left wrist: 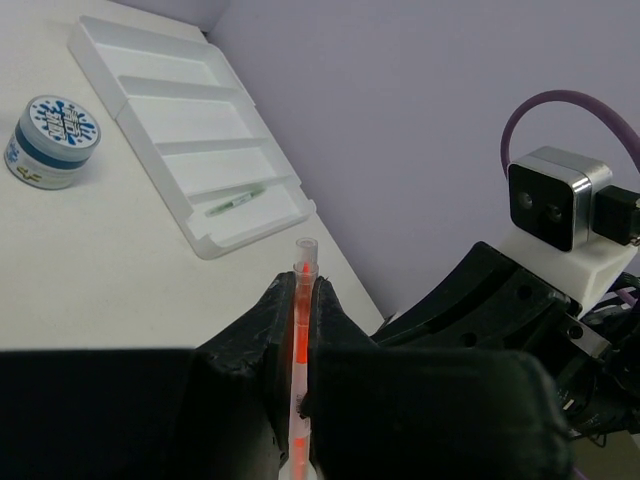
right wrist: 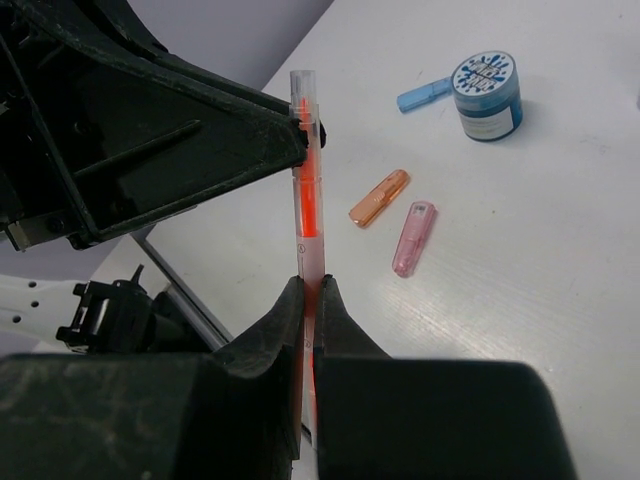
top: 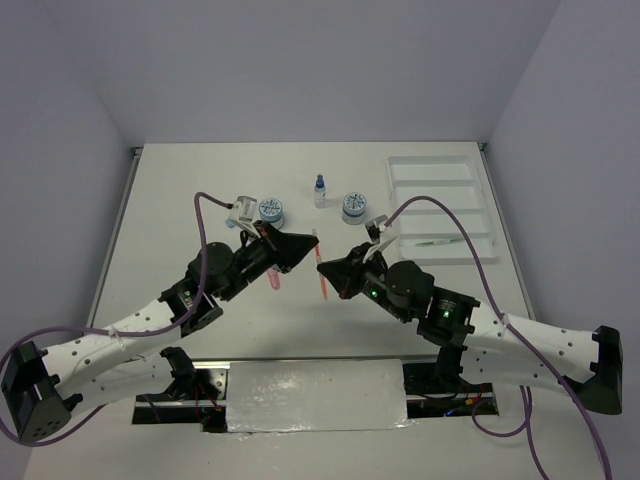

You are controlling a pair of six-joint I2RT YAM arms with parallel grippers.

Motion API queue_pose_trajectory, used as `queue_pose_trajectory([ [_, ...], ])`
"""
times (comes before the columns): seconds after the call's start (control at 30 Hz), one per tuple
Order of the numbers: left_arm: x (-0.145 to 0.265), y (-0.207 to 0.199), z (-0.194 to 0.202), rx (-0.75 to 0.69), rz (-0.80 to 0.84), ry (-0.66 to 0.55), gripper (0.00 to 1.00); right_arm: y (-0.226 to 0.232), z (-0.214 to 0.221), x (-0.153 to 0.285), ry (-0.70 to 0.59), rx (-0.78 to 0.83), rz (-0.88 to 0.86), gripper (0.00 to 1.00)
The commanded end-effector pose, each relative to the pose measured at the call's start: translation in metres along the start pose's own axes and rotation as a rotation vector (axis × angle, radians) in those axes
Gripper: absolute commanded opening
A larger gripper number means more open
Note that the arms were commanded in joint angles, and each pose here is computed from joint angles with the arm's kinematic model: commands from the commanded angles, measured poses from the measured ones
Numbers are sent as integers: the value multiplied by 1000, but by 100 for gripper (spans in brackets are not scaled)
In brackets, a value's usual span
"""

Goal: Sort the stationery into containers
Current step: Close the pen cap on the pen.

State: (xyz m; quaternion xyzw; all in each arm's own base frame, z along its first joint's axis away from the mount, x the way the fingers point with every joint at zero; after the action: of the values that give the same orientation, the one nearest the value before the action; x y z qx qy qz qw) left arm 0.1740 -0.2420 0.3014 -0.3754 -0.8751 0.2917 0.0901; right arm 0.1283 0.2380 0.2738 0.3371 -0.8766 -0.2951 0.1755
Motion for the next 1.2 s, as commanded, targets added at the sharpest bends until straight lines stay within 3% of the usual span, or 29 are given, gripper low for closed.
queue_pose_trajectory([
  [0.0,3,-4,14,-27,82,65,0,29,-54,-1,-204,-36,-63,0],
  [0.27,6,-10,12,-85,123,106,2,42,-69,-1,-261,126,-187,0],
  [0.37,11,-13,6,-128,131,108,13,39,-64,5,-269,142,-228,0],
  [0.47,15,-14,1,-153,127,104,36,42,-60,9,-251,171,-286,0],
  [0.5,17,-15,-1,-159,126,100,50,42,-58,9,-241,173,-297,0],
  [0.6,19,-17,-10,-162,109,76,60,40,-54,8,-218,161,-285,0],
  [0.93,20,-37,-40,-201,161,-11,57,39,-43,4,-182,137,-302,0],
  [1.17,17,-38,-29,-203,225,6,27,44,-40,6,-150,140,-346,0],
])
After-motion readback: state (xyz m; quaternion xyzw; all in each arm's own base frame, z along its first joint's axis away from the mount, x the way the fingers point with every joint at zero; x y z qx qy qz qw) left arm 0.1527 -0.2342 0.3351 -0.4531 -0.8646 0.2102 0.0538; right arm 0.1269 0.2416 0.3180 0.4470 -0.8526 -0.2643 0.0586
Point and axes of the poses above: each gripper's point midway between its finger pads, its own x axis back along the fingers, its own y axis along the line the jaws close on, z = x × y, the point moved 7 cm from there along x, back along the fingers, and after that the axes turned 10 degrees about -x, right-handed, at the moved point
